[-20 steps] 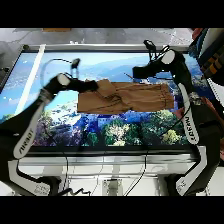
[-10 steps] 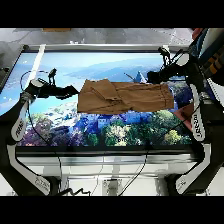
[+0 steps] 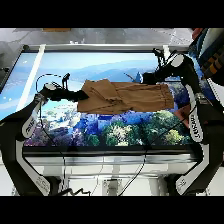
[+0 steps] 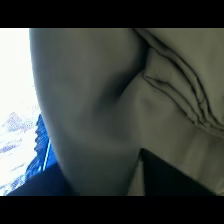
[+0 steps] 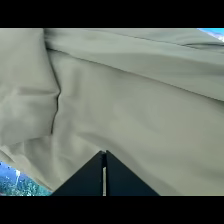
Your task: Fold the clothes and pants, and hang the long-sleeved shirts on hangers.
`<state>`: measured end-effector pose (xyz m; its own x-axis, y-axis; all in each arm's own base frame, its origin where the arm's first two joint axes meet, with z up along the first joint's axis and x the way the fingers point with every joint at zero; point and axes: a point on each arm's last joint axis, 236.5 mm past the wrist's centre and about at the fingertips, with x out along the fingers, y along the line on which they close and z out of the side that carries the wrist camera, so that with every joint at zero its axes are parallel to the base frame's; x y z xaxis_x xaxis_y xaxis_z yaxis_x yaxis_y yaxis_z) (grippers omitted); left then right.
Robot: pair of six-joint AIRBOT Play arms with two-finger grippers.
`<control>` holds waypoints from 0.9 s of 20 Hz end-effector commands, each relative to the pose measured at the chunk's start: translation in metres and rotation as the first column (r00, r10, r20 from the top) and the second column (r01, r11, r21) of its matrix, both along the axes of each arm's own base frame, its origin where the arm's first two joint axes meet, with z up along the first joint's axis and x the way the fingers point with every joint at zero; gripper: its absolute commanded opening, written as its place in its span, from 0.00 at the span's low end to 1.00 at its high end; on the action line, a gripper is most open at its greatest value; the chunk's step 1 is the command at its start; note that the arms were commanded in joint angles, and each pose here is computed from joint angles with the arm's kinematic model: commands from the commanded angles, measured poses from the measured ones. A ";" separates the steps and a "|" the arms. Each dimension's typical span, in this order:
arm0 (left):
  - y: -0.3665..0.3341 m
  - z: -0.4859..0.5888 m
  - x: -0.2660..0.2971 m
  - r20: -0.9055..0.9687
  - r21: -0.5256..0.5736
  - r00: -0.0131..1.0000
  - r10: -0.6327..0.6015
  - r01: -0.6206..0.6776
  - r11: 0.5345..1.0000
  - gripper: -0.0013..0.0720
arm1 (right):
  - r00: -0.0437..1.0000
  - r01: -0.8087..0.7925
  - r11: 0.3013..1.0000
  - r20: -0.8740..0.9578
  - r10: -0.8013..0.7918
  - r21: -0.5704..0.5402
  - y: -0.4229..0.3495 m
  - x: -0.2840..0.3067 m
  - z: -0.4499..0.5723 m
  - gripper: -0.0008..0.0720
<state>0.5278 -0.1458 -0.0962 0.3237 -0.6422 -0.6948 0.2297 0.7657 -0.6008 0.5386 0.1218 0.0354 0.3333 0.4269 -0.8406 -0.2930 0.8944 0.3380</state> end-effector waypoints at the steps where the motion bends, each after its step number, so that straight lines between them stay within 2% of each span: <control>1: -0.003 0.002 -0.002 -0.007 0.018 1.000 -0.001 0.001 1.000 0.05 | 1.000 -0.011 1.000 0.001 0.011 -0.002 0.006 -0.001 0.000 0.05; 4: 0.008 0.036 -0.008 0.027 0.034 0.999 -0.037 0.036 0.999 0.03 | 1.000 -0.015 1.000 -0.003 0.015 0.025 0.011 -0.002 0.002 0.05; 7: 0.028 0.094 -0.017 0.137 0.168 0.985 -0.106 0.082 0.982 0.03 | 1.000 -0.028 0.996 -0.003 0.029 0.080 0.028 -0.004 0.008 0.05; 10: 0.031 0.172 -0.033 0.277 0.270 0.946 -0.168 0.091 0.958 0.03 | 0.998 -0.059 0.994 0.026 0.057 0.087 0.057 -0.004 0.009 0.05; 14: 0.018 0.260 -0.061 0.436 0.288 0.878 -0.198 0.073 0.955 0.03 | 0.994 -0.062 0.989 0.097 0.050 0.132 0.122 0.002 0.013 0.05; 18: 0.006 0.299 -0.095 0.477 0.296 0.844 -0.245 0.108 0.949 0.03 | 0.985 -0.097 0.980 0.161 0.069 0.175 0.193 -0.004 0.011 0.05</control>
